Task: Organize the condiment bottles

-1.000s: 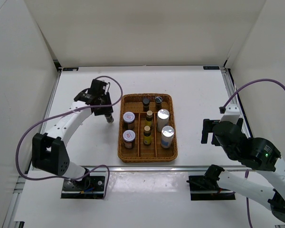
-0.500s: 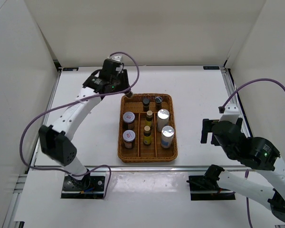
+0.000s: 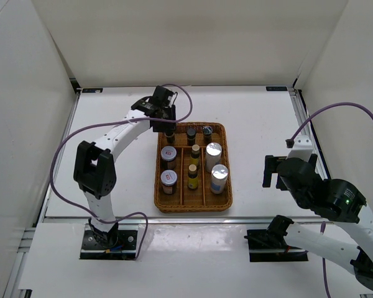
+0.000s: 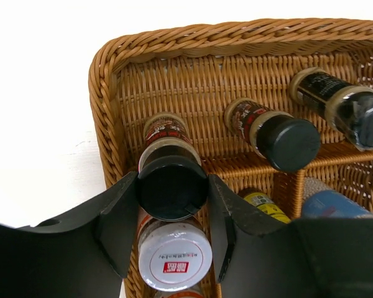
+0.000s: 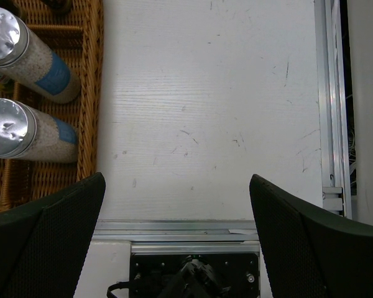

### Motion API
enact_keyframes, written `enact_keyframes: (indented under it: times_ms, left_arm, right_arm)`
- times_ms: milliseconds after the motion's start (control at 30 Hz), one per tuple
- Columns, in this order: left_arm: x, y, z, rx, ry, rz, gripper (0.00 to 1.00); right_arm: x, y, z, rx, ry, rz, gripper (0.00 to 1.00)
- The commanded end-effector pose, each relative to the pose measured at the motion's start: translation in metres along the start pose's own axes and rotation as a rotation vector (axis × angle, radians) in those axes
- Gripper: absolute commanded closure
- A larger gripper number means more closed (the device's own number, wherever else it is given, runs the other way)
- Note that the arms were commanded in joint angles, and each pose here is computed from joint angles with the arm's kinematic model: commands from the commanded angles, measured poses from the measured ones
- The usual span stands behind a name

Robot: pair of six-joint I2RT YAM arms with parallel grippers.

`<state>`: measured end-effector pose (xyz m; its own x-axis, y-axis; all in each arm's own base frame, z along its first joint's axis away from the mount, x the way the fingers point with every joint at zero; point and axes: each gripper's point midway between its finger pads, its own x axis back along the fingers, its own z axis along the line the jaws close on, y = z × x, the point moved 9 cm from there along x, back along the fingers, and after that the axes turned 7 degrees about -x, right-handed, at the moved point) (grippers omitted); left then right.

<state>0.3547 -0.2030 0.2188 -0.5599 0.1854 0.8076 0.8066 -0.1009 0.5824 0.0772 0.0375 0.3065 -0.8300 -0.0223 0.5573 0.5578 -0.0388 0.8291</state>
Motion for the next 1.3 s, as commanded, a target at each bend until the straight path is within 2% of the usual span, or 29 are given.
enact_keyframes:
  times_ms: [0,233,333,400,433,500,533,567,600,800,833,900,933,1033,1067,1100,1133,1200,1233,1267]
  left_arm:
    - [0.005,0.012,-0.004,0.0,0.0,-0.05,0.84]
    - [-0.015,0.009,-0.005,-0.014,0.004,-0.009,0.8]
    - [-0.019,0.007,-0.005,-0.015,0.007,0.002,0.74]
    - [-0.017,0.01,-0.006,-0.014,0.005,-0.007,0.62]
    - [-0.017,0.01,-0.006,-0.014,0.005,-0.007,0.49]
    - [-0.012,0.012,-0.006,-0.022,0.002,-0.016,0.33]
    - [-0.006,0.015,-0.005,-0.021,0.008,-0.033,0.17]
    - [0.0,0.02,-0.005,-0.027,0.01,-0.058,0.06]
    - [0.007,0.025,-0.004,-0.025,0.015,-0.073,0.0]
    - [0.09,0.049,0.002,-0.038,0.006,-0.239,0.0]
    - [0.122,0.051,0.007,-0.025,0.006,-0.312,0.0]
    - [0.146,0.042,0.017,-0.048,0.033,-0.356,0.0]
    - [0.177,0.037,0.024,-0.045,0.029,-0.425,0.0]
    - [0.197,0.009,0.043,-0.066,0.107,-0.453,0.0]
    - [0.22,-0.003,0.051,-0.049,0.114,-0.507,0.0]
    - [0.214,-0.018,0.06,-0.061,0.164,-0.485,0.0]
    - [0.232,-0.031,0.069,-0.057,0.181,-0.53,0.0]
    - [0.222,-0.057,0.082,-0.054,0.256,-0.498,0.0]
    - [0.231,-0.069,0.088,-0.038,0.263,-0.537,0.0]
    - [0.219,-0.084,0.094,-0.044,0.304,-0.502,0.0]
  right_arm:
    - [-0.003,0.002,0.004,-0.006,0.008,-0.013,0.0]
    - [-0.003,0.002,0.004,-0.006,0.008,-0.013,0.0]
    - [-0.003,0.002,0.004,-0.006,0.008,-0.013,0.0]
    - [-0.001,0.002,0.003,-0.011,0.013,-0.019,0.0]
    - [-0.001,0.002,0.003,-0.012,0.013,-0.019,0.0]
    - [-0.001,0.002,0.003,-0.012,0.013,-0.019,0.0]
    - [-0.001,0.002,0.003,-0.012,0.013,-0.019,0.0]
    - [-0.001,0.002,0.003,-0.012,0.013,-0.019,0.0]
    - [-0.001,0.002,0.003,-0.012,0.013,-0.019,0.0]
    - [-0.001,0.002,0.003,-0.012,0.013,-0.019,0.0]
    - [-0.001,0.001,0.003,-0.011,0.021,-0.012,0.0]
    - [-0.002,0.001,0.005,0.005,0.025,-0.001,0.0]
    - [-0.002,0.001,0.005,0.014,0.025,-0.001,0.0]
    - [-0.003,0.002,0.008,0.032,0.03,0.013,0.0]
    - [-0.003,0.002,0.008,0.032,0.03,0.013,0.0]
    - [-0.003,0.003,0.01,0.035,0.047,0.016,0.0]
    - [-0.003,0.003,0.01,0.044,0.048,0.015,0.0]
    - [-0.003,0.003,0.011,0.047,0.059,0.015,0.0]
    - [-0.002,0.003,0.009,0.041,0.064,0.008,0.0]
    - [-0.002,0.003,0.009,0.041,0.064,0.008,0.0]
